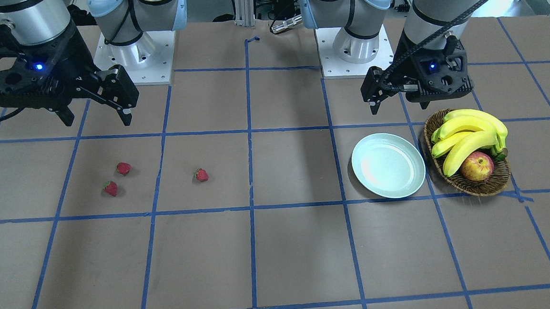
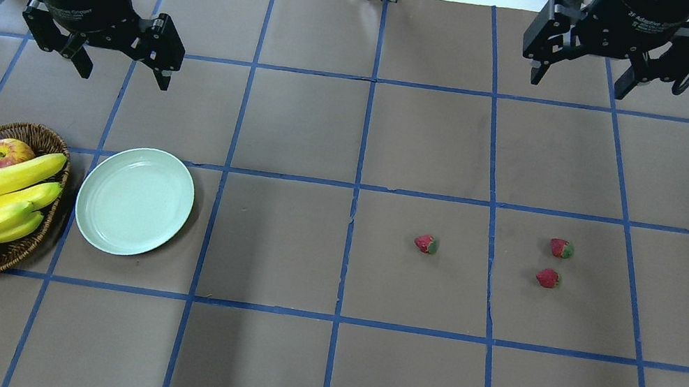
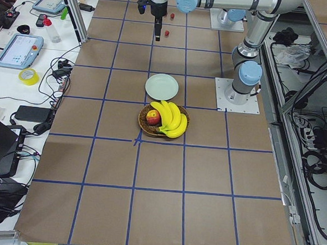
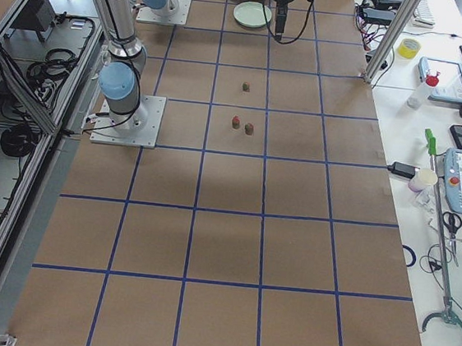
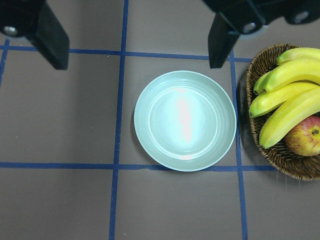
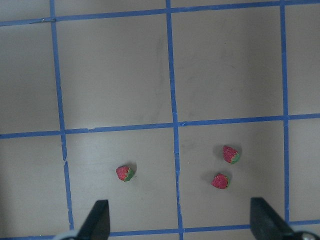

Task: Collect all strawberries into plate

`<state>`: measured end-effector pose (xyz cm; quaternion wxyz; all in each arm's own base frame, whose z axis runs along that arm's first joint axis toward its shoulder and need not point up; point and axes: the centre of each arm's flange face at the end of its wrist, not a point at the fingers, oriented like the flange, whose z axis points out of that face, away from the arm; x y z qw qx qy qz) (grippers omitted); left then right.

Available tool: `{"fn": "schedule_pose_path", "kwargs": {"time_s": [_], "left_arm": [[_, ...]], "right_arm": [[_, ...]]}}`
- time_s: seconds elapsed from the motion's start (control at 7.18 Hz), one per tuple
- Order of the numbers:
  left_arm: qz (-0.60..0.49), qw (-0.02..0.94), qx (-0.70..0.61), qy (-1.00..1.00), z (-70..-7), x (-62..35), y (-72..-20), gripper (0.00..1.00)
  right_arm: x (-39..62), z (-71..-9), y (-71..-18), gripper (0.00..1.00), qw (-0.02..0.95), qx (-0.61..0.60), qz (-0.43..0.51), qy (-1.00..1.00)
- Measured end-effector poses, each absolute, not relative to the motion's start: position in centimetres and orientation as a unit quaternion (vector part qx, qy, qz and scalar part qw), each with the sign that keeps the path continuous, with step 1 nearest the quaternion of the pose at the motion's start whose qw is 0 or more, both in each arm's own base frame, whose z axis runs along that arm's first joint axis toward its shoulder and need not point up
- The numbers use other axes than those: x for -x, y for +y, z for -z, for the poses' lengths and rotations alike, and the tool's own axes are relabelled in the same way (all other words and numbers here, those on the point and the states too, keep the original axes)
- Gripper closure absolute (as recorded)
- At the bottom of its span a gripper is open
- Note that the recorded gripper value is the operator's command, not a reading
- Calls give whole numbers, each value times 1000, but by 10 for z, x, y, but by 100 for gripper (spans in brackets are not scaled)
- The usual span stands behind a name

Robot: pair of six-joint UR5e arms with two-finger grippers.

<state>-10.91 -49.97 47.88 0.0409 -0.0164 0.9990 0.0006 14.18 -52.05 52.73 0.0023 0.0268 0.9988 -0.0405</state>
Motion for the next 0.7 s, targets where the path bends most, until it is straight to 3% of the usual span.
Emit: {"fn": "schedule_pose_path", "kwargs": {"time_s": [0.7], "left_arm": [[1, 45, 16, 999, -480, 108, -500, 0]], "right_arm": [[-142, -528, -518, 0, 2, -27, 28, 999]]}}
